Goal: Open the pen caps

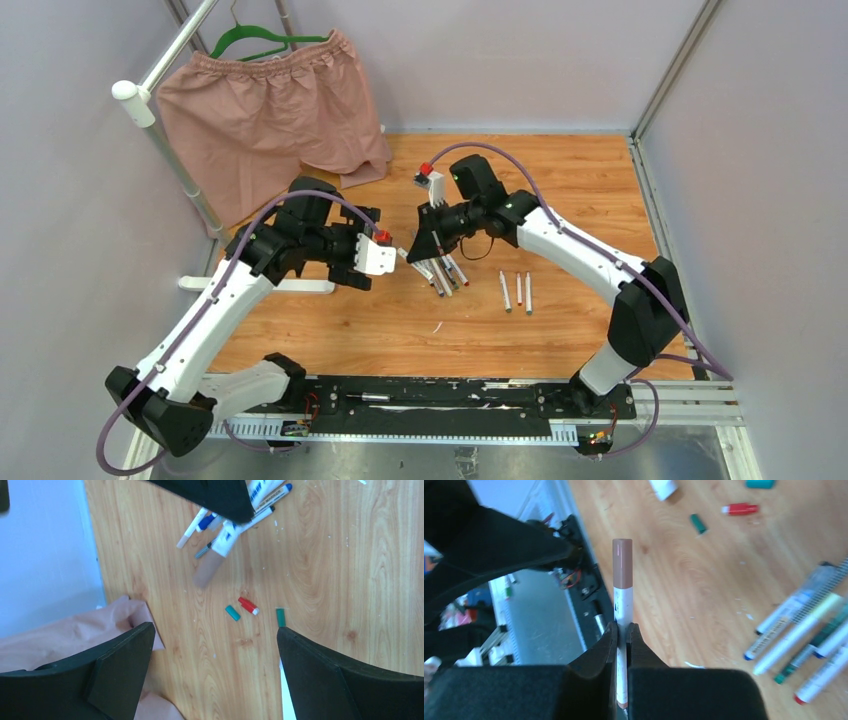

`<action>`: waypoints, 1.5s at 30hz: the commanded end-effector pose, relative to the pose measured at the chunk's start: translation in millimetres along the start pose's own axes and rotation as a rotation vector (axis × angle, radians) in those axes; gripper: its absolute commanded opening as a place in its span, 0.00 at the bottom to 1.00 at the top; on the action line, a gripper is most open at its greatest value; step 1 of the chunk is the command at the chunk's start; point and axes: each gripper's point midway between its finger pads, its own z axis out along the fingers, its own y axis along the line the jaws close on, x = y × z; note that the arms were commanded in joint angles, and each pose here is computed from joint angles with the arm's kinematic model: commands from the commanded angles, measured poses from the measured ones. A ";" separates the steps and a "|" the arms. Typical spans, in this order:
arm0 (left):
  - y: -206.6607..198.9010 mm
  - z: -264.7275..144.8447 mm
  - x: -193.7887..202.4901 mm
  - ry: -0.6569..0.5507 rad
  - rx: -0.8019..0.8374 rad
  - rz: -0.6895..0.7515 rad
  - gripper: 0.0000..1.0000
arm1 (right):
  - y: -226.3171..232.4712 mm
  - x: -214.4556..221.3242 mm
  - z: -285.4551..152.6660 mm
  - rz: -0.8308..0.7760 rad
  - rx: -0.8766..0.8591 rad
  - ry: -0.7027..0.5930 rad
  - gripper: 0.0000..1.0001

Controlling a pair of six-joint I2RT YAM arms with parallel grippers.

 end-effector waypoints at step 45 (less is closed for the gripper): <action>-8.3 15.8 -8.0 0.099 0.078 0.226 0.00 | 72.5 2.2 29.5 0.105 -0.420 0.125 0.31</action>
